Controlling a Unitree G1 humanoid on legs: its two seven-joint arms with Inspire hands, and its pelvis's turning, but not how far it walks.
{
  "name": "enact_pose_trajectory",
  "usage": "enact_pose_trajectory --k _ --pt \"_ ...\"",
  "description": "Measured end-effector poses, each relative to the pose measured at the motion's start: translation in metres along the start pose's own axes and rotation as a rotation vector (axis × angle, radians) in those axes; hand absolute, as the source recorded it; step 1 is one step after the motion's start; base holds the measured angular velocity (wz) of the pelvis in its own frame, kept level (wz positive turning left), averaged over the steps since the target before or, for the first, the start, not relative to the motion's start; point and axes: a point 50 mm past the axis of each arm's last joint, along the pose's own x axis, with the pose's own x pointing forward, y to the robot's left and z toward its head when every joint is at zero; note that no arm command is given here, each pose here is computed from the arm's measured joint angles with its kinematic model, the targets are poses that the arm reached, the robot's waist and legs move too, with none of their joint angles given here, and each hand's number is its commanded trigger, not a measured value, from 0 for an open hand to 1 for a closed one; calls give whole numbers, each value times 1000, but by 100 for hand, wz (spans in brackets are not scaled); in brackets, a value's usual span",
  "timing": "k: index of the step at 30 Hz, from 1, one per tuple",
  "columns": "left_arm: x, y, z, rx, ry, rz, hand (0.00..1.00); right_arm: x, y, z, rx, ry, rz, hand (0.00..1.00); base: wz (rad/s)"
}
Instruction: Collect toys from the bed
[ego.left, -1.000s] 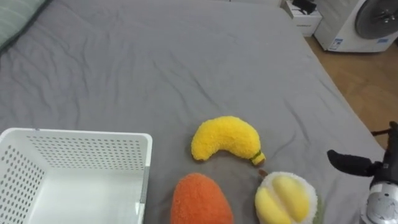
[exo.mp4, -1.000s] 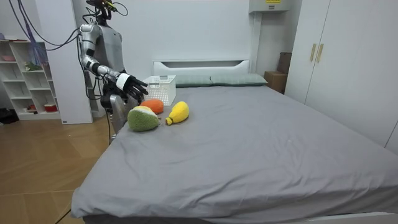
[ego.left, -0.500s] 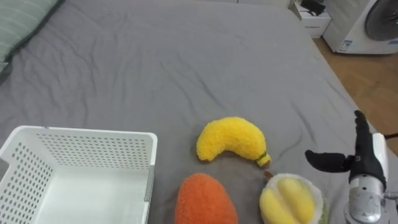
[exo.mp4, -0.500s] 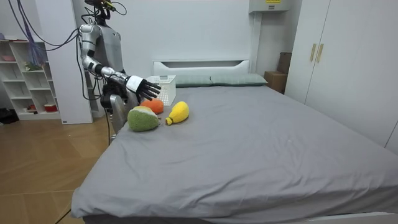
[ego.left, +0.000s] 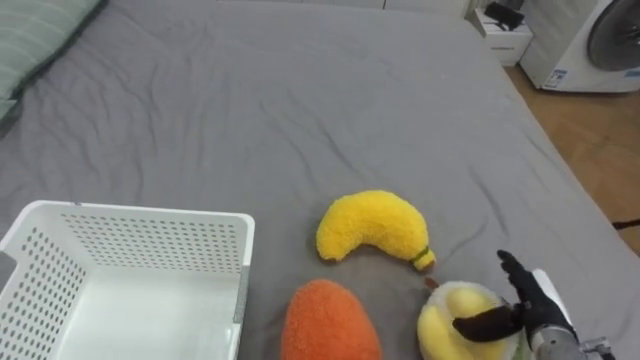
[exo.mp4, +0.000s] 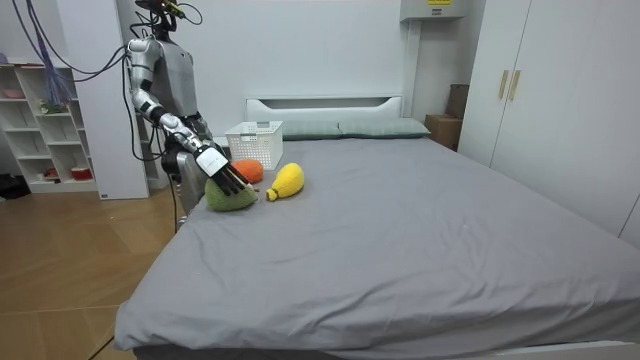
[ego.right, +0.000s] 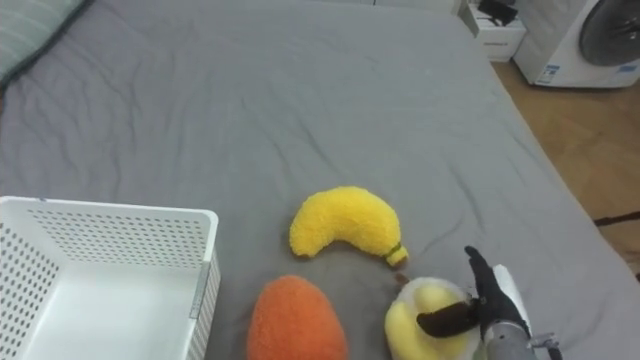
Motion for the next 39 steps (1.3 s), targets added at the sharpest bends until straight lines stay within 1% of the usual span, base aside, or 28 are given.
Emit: enact_pose_trajectory --k 9,10,11,12,14,30,36,39 --pt "1 3 5 -18 -4 6 0 3 9 -20 -23 111 82 0 5" --pt "1 2 5 -18 -3 3 0 3 10 -22 -28 121 86 23 5" --pt "1 2 5 -18 -3 1 0 4 10 -23 -30 126 88 51 0" --pt "1 2 5 -19 -2 -1 0 4 10 -23 -36 129 90 61 0" --pt "1 2 5 -19 -3 -2 0 4 10 -23 -43 130 95 100 0" --pt "1 1 7 -19 -7 -9 0 6 13 -30 -78 171 116 100 0" --pt "1 0 7 -19 -6 -11 0 7 5 -14 -137 111 65 100 0" --pt "1 0 7 -18 -4 -12 0 7 -2 5 -173 34 27 100 -1"
